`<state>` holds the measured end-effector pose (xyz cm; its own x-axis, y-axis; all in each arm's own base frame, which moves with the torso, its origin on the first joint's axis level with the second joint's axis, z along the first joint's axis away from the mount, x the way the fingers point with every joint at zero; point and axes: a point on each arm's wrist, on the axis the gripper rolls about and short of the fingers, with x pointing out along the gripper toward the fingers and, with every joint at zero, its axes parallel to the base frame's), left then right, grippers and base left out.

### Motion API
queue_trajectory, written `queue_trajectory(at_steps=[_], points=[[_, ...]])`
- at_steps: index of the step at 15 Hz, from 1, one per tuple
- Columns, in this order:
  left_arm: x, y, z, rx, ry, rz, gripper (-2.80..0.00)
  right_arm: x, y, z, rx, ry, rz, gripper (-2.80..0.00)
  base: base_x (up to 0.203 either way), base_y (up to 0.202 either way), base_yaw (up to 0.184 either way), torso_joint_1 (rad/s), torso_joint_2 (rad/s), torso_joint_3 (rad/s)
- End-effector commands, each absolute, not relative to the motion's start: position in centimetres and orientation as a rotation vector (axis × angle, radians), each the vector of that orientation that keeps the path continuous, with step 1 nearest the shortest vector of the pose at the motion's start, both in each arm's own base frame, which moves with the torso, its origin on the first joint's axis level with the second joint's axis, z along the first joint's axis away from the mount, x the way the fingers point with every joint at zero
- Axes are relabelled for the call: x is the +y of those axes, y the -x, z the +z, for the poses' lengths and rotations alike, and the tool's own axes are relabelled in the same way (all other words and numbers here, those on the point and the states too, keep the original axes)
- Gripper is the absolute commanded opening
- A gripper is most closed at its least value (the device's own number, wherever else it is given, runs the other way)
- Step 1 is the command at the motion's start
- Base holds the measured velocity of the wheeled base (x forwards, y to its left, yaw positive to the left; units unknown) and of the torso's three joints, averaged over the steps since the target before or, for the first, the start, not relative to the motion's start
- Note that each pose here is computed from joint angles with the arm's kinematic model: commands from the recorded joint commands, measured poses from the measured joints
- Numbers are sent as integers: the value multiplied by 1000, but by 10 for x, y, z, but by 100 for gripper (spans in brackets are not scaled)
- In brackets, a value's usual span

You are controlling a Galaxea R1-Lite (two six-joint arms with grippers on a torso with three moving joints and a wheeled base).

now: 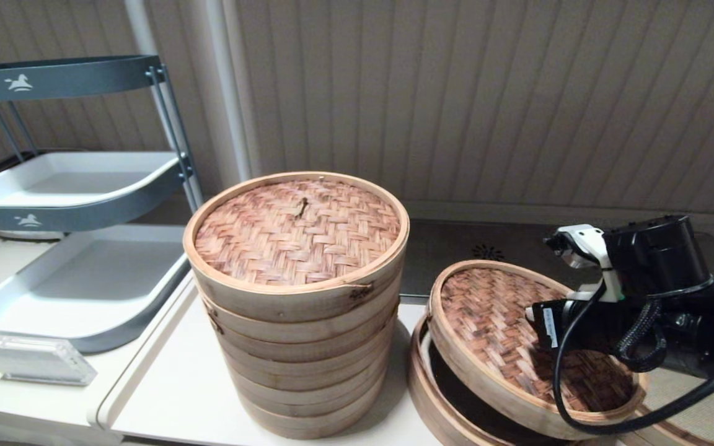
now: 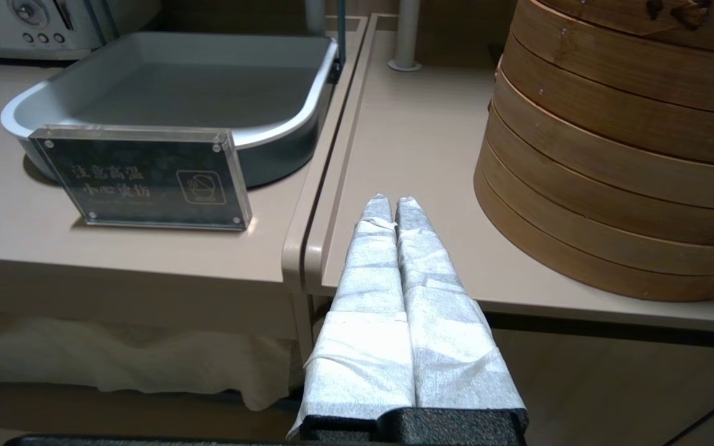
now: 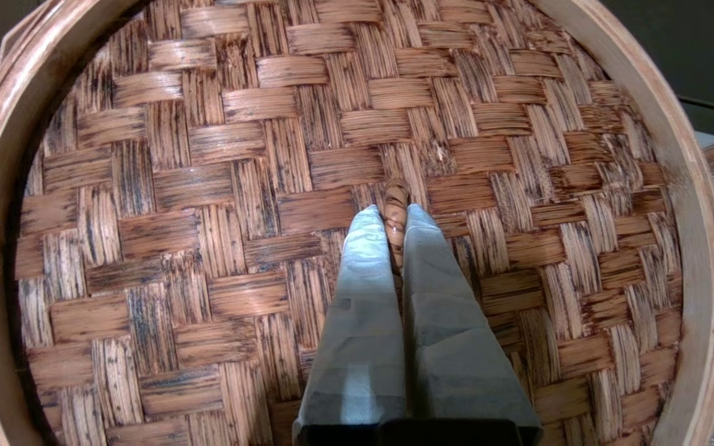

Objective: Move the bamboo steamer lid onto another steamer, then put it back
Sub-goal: Put the steamer

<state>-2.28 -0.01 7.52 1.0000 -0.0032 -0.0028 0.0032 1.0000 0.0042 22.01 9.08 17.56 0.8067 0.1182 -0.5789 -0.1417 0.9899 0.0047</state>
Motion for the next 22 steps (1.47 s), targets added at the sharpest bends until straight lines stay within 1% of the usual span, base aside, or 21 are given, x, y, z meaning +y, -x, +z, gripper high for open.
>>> queue_trajectory(at_steps=[1,9,22], points=[[0,22,74,7,-5,-3,-280,88,-218,180,600,32,134,-280,0,0,0,0,0,0],[0,22,75,6,-4,-4,-280,60,-212,188,567,4,35,-280,0,0,0,0,0,0],[0,22,74,7,-4,-3,-280,-13,-213,184,573,-47,-266,-280,0,0,0,0,0,0]])
